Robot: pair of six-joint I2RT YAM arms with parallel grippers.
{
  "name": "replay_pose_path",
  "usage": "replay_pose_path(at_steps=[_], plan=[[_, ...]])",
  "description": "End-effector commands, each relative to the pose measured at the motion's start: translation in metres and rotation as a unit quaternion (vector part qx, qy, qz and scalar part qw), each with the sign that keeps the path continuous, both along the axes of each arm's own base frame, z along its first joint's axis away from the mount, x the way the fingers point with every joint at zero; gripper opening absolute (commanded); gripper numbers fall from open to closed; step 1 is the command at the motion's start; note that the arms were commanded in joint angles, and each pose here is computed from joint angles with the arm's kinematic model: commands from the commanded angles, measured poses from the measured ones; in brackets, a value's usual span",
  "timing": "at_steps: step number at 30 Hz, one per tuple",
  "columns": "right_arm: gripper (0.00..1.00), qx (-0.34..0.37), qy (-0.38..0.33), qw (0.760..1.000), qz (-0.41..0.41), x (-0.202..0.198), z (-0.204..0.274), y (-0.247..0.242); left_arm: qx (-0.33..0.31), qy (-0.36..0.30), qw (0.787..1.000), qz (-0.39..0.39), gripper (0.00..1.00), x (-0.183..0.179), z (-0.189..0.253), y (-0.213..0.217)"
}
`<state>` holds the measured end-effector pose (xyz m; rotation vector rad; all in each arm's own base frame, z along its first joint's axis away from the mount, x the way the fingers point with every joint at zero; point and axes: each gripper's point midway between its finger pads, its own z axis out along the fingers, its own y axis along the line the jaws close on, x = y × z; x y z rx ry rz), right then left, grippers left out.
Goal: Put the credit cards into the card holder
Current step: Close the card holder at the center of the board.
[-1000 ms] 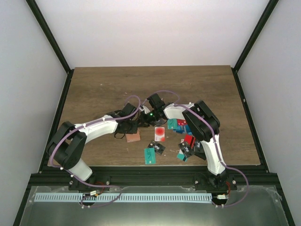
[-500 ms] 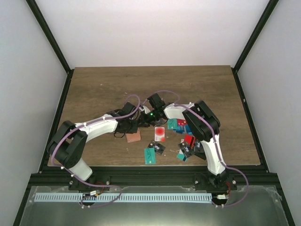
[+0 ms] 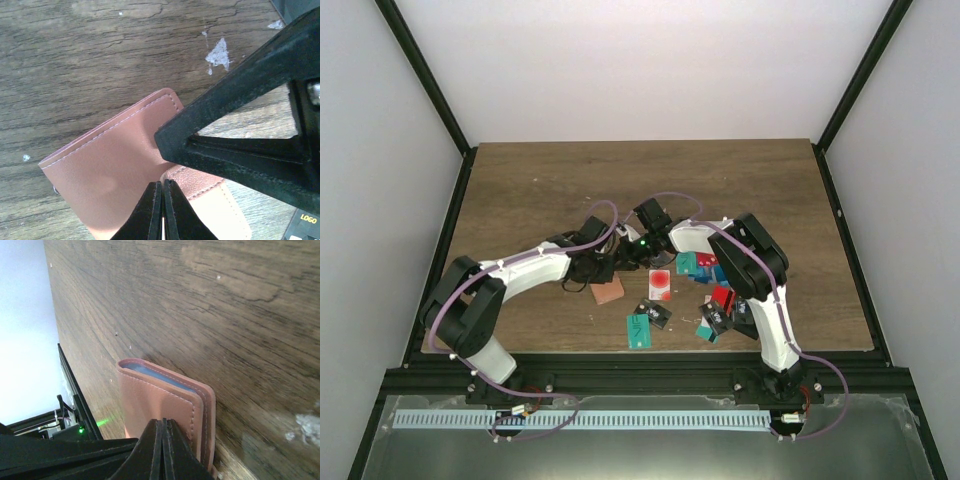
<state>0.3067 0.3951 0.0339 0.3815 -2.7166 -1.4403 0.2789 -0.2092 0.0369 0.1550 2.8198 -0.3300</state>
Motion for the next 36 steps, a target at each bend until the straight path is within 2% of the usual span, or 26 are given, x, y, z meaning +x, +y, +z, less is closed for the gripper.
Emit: replay_pose_path(at_steps=[1, 9, 14, 36], plan=[[0.01, -0.095, 0.038, 0.994, -0.03, -0.011, -0.052, -0.029, -0.039, 0.017, 0.999, -0.021, 0.04, -0.006, 0.014, -0.021], [0.01, -0.095, 0.038, 0.994, -0.031, -0.009, -0.05, -0.029, -0.034, 0.031, 0.999, -0.026, 0.04, -0.01, 0.003, -0.02], [0.01, -0.095, 0.039, 0.994, -0.032, -0.009, -0.051, -0.029, -0.008, 0.029, 0.999, -0.019, 0.04, -0.012, -0.005, -0.009], [0.01, -0.098, 0.043, 0.994, -0.033, -0.011, -0.052, -0.029, 0.033, 0.009, 0.999, -0.014, 0.04, 0.001, -0.002, 0.003]])
